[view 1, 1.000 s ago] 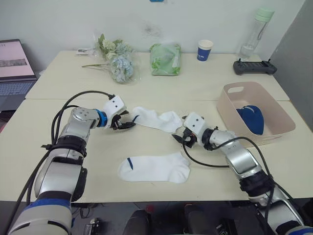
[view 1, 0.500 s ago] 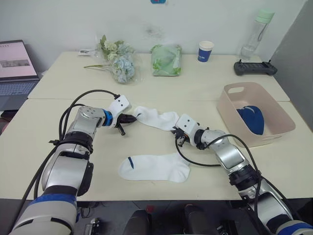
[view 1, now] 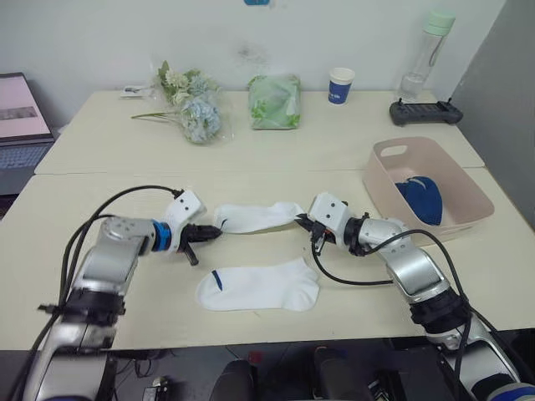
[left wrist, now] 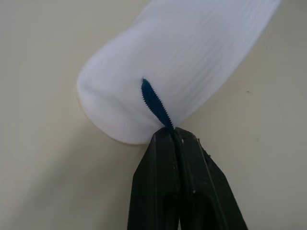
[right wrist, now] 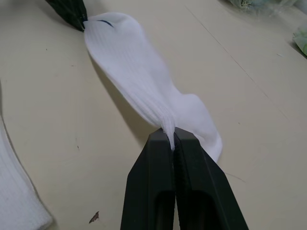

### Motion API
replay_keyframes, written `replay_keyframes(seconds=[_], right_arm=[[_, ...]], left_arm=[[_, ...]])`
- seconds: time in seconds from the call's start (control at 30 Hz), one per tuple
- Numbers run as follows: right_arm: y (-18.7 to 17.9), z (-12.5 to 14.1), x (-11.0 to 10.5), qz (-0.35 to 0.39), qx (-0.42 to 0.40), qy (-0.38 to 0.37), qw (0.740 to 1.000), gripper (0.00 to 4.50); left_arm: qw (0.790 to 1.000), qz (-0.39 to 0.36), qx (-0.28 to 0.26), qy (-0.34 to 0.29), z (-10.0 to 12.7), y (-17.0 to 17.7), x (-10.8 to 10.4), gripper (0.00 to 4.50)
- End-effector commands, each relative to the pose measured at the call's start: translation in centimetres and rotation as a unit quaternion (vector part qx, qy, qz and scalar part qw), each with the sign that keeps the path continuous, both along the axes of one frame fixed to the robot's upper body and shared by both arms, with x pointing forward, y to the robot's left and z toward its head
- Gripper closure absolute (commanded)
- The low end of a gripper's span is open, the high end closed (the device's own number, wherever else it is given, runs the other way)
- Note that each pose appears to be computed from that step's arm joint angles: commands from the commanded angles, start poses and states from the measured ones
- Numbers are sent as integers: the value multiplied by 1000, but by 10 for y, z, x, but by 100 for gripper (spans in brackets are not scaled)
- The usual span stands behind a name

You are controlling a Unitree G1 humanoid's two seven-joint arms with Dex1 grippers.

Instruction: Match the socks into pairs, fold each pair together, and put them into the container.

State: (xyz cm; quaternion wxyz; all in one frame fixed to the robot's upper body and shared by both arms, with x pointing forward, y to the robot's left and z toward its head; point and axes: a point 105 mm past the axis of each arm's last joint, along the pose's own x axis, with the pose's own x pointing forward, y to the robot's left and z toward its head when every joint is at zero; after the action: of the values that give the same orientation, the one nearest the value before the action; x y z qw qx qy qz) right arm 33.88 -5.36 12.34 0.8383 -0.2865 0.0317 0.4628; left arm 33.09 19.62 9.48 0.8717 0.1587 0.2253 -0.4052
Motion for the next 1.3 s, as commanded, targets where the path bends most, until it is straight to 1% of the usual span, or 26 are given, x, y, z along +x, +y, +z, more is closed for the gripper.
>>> replay_keyframes(seconds=[0.03, 0.13, 0.2, 0.23, 0.3, 0.37, 0.43, 0.47, 0.57, 0.7, 0.73, 0.77, 0.83, 0.9, 0.97, 1.07, 1.13, 1.17, 1.23, 1.3], right_arm=[[4, 12, -3, 14, 8, -24, 1000, 449], [4, 12, -2, 14, 7, -25, 1000, 450], [3, 12, -2, 13, 6, -25, 1000, 450], [2, 11, -2, 13, 5, -25, 1000, 450], [2, 11, -2, 13, 5, -24, 1000, 450], [2, 11, -3, 12, 6, -23, 1000, 450], [2, 10, -3, 12, 6, -21, 1000, 450], [2, 10, -3, 12, 6, -21, 1000, 450], [2, 10, -3, 12, 8, -18, 1000, 450], [2, 10, -3, 10, 10, -15, 1000, 450], [2, 11, -4, 11, 10, -15, 1000, 450], [2, 11, -4, 11, 10, -15, 1000, 450], [3, 11, -4, 11, 11, -14, 1000, 450], [3, 12, -5, 12, 12, -14, 1000, 450], [4, 13, -5, 12, 14, -13, 1000, 450], [4, 14, -5, 13, 15, -13, 1000, 450], [3, 15, -6, 13, 17, -12, 1000, 450], [3, 16, -6, 14, 20, -10, 1000, 450], [2, 20, -9, 17, 28, -4, 999, 450], [2, 26, -16, 26, 53, 22, 998, 450]], left_arm=[[1000, -4, -8, -24, 6, -10, -9, 431], [999, -7, 7, -51, 12, -4, -12, 365], [998, -22, 21, -64, 18, 4, -14, 296], [996, -30, 24, -75, 23, 8, -13, 269], [993, -50, 31, -102, 33, 13, -10, 201], [982, -88, 69, -153, 41, 14, -4, 135], [966, -148, 116, -176, 38, 11, -3, 71], [961, -169, 129, -175, 34, 10, -3, 43], [947, -212, 155, -184, 24, 4, 3, 43], [935, -241, 177, -190, 12, -5, 15, 43], [934, -244, 180, -189, 9, -7, 18, 80], [933, -246, 185, -187, 6, -9, 21, 84], [931, -250, 195, -180, 0, -9, 25, 130], [927, -258, 208, -172, -5, -7, 26, 193], [923, -268, 219, -166, -9, -5, 25, 266], [922, -279, 215, -164, -10, -6, 24, 361], [923, -282, 207, -163, -6, -7, 23, 427], [923, -284, 203, -161, -2, -7, 22, 448], [931, -279, 178, -152, 11, -6, 21, 448], [938, -283, 146, -136, 26, -7, 15, 448]])
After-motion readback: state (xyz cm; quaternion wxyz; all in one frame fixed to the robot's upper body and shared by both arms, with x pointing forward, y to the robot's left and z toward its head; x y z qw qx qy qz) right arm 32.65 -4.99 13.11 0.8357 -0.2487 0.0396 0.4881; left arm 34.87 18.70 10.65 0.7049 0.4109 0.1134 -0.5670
